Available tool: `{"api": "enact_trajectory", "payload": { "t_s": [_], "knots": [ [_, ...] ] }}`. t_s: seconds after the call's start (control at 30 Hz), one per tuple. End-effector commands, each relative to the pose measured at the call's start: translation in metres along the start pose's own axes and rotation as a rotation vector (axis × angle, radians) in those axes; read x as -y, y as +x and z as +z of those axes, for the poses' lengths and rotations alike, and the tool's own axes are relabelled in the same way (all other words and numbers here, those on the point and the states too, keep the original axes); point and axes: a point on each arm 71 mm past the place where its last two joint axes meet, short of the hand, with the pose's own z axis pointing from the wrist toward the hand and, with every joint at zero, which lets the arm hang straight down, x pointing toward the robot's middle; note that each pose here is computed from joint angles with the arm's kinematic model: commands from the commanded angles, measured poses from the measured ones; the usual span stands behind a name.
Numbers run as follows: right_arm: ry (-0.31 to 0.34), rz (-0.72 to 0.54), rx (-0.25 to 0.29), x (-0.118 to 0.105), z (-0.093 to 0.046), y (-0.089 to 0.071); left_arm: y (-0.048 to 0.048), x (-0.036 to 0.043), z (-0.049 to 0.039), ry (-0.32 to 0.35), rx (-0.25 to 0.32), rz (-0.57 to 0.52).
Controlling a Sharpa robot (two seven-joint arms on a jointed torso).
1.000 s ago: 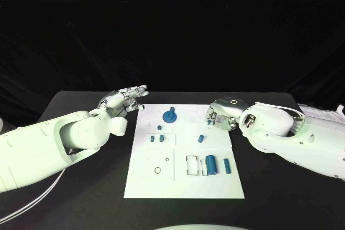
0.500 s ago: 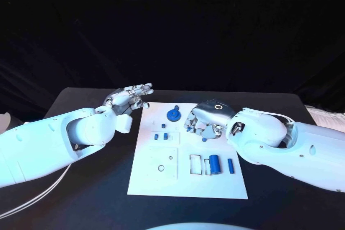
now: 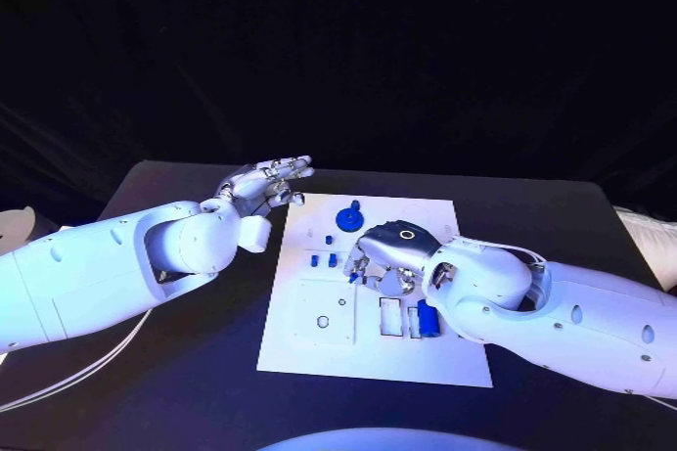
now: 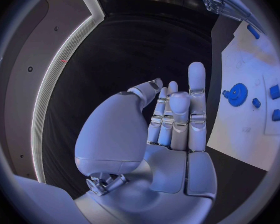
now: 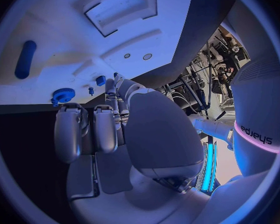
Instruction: Assemble the parts on the task board
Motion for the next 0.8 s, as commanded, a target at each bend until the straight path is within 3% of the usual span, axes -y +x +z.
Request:
{"api": "enact_trajectory", "payload": {
  "t_s": [0.03, 0.3, 0.8],
  "knots": [
    [-0.033, 0.009, -0.033, -0.006, 0.003, 0.008, 0.004, 0.0002, -0.0003, 0.004, -0.028, -0.007],
    [-0.05, 0.025, -0.061, -0.013, 0.008, 0.021, 0.0046, 0.0001, -0.0005, 0.003, -0.031, -0.008],
    [-0.049, 0.024, -0.099, -0.013, 0.01, 0.027, 0.0034, 0.0003, -0.0006, 0.002, -0.03, -0.008]
  ]
}}
